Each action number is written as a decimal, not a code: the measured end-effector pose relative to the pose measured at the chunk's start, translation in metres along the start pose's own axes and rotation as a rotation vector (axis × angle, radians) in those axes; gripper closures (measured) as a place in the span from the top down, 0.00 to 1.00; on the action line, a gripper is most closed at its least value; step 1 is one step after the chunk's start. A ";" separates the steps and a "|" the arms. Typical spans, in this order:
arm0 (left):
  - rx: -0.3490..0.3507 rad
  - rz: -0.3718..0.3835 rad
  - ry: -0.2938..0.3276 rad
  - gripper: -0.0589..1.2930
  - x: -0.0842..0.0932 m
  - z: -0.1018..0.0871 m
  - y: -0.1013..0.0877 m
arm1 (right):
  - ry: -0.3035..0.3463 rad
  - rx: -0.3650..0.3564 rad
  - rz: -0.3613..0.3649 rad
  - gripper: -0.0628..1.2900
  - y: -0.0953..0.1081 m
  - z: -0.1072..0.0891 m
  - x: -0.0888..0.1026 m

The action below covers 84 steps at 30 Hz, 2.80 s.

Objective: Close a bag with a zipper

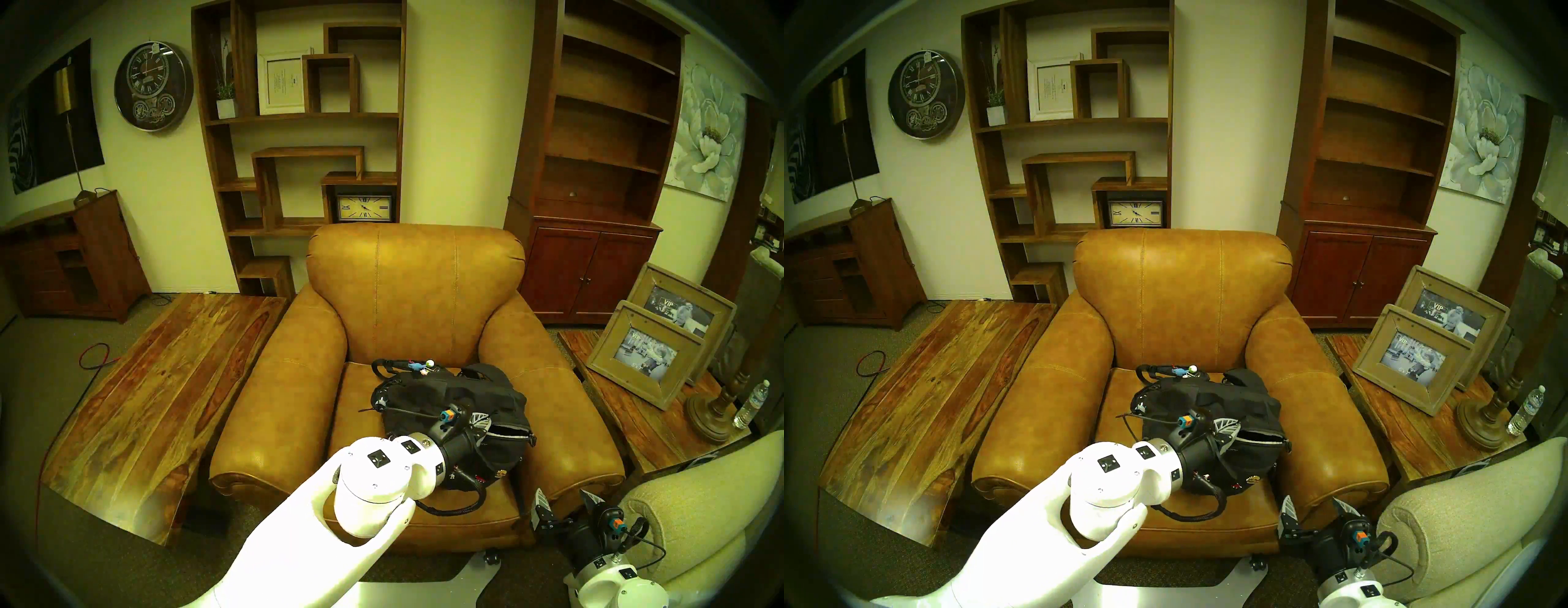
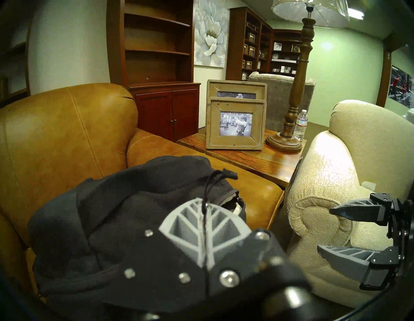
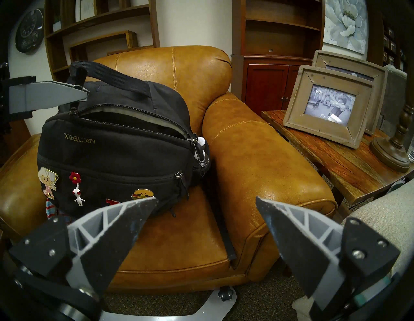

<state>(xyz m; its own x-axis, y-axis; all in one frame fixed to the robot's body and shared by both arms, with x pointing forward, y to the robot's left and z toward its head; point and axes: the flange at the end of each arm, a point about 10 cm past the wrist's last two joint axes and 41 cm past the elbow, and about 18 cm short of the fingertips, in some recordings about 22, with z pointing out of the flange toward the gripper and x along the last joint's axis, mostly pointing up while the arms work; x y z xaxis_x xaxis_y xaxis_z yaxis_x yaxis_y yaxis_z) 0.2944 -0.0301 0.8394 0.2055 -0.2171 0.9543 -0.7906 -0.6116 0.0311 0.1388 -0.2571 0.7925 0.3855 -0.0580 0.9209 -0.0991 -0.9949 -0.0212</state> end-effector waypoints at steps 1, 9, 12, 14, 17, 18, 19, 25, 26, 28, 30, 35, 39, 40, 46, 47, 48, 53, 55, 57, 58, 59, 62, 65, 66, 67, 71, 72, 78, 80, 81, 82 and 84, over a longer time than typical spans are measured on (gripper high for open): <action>-0.007 0.007 0.000 0.03 0.000 0.002 0.002 | 0.000 0.000 0.000 0.96 0.000 0.000 0.000; -0.042 0.057 0.001 0.03 -0.001 0.010 0.011 | 0.000 0.000 0.000 0.96 0.000 0.000 0.000; -0.045 0.076 0.004 0.03 -0.001 0.011 0.013 | 0.000 0.000 0.000 0.96 0.000 0.000 0.000; -0.043 0.083 0.006 0.03 -0.001 0.011 0.013 | 0.000 0.000 0.000 0.96 0.000 0.000 0.000; -0.034 0.097 0.016 0.03 -0.001 0.010 0.011 | 0.000 0.000 0.000 0.96 0.000 0.000 0.000; -0.031 0.095 0.020 0.03 -0.001 0.009 0.009 | 0.000 0.000 0.000 0.96 0.000 0.000 0.000; -0.028 0.093 0.025 0.03 -0.001 0.007 0.008 | 0.000 0.000 0.000 0.96 0.000 0.000 0.000; -0.031 0.054 0.089 0.10 0.009 -0.009 0.000 | 0.000 0.000 0.000 0.96 0.000 0.000 0.000; -0.032 0.050 0.098 0.13 0.011 -0.011 -0.001 | 0.000 0.000 0.000 0.96 0.000 0.000 0.000; -0.033 0.033 0.129 0.23 0.016 -0.019 -0.006 | 0.000 0.000 0.000 0.96 0.000 0.000 0.000; -0.030 0.013 0.161 0.64 0.021 -0.031 -0.015 | 0.000 0.000 0.000 0.96 0.000 0.000 0.000; -0.019 -0.014 0.193 0.82 0.025 -0.053 -0.030 | 0.000 0.000 0.000 0.96 0.000 0.000 0.000; -0.007 -0.033 0.201 0.93 0.023 -0.072 -0.042 | 0.000 0.000 0.000 0.96 0.000 0.000 0.000; -0.002 -0.037 0.200 0.93 0.021 -0.077 -0.046 | 0.000 0.000 0.000 0.96 0.000 0.000 0.000; 0.017 -0.053 0.167 0.93 0.001 -0.107 -0.068 | 0.000 0.000 0.000 0.96 0.000 0.000 0.000; 0.018 -0.056 0.159 0.93 -0.003 -0.111 -0.070 | 0.000 0.000 0.000 0.96 0.000 0.000 0.000; 0.019 -0.058 0.153 0.93 -0.007 -0.115 -0.072 | 0.000 0.000 0.000 0.96 0.000 0.000 0.000; 0.028 -0.069 0.134 0.93 -0.025 -0.135 -0.083 | 0.000 0.000 0.000 0.96 0.000 0.000 0.000; 0.040 -0.066 0.135 0.93 -0.031 -0.142 -0.088 | 0.000 0.000 0.000 0.96 0.000 0.000 0.000; 0.060 -0.068 0.131 0.93 -0.042 -0.152 -0.097 | 0.000 0.003 0.000 0.96 -0.001 0.000 0.000; 0.070 -0.072 0.129 0.93 -0.048 -0.156 -0.101 | 0.000 0.009 0.000 0.96 -0.003 -0.001 0.000; 0.079 -0.074 0.128 0.93 -0.051 -0.160 -0.104 | -0.001 0.015 0.002 0.96 -0.005 -0.002 0.000; 0.114 -0.079 0.127 0.93 -0.066 -0.172 -0.115 | -0.010 0.040 0.007 0.96 -0.015 -0.004 0.001; 0.135 -0.077 0.133 0.93 -0.078 -0.182 -0.123 | -0.027 0.072 0.015 0.96 -0.028 -0.005 0.001; 0.138 -0.076 0.136 0.93 -0.080 -0.183 -0.124 | -0.031 0.078 0.017 0.96 -0.031 -0.005 0.001; 0.141 -0.075 0.140 0.93 -0.083 -0.186 -0.126 | -0.035 0.089 0.019 0.96 -0.035 -0.005 0.002; 0.150 -0.074 0.149 0.93 -0.092 -0.191 -0.131 | -0.045 0.127 0.029 0.96 -0.049 -0.003 0.004; 0.152 -0.078 0.152 0.93 -0.095 -0.193 -0.133 | -0.049 0.147 0.034 0.96 -0.056 -0.002 0.005; 0.136 -0.083 0.170 0.93 -0.096 -0.196 -0.137 | -0.059 0.201 0.041 0.96 -0.078 0.004 0.012; 0.132 -0.083 0.175 0.93 -0.094 -0.196 -0.138 | -0.056 0.206 0.042 0.96 -0.082 0.006 0.014; 0.130 -0.083 0.179 0.93 -0.093 -0.196 -0.139 | -0.054 0.208 0.043 0.96 -0.084 0.008 0.015; 0.126 -0.083 0.184 0.93 -0.092 -0.197 -0.139 | -0.049 0.211 0.044 0.96 -0.087 0.010 0.018; 0.119 -0.084 0.192 0.93 -0.090 -0.197 -0.141 | -0.039 0.214 0.044 0.96 -0.092 0.015 0.023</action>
<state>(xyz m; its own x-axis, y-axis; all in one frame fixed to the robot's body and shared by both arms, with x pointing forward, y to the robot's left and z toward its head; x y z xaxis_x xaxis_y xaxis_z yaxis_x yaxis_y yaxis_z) 0.2735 0.2255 0.8076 0.1452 -0.0198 0.9892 -0.6996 -0.7090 0.0885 0.1711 -0.1681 0.8100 0.4204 -0.1012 0.9017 0.0790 -0.9859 -0.1475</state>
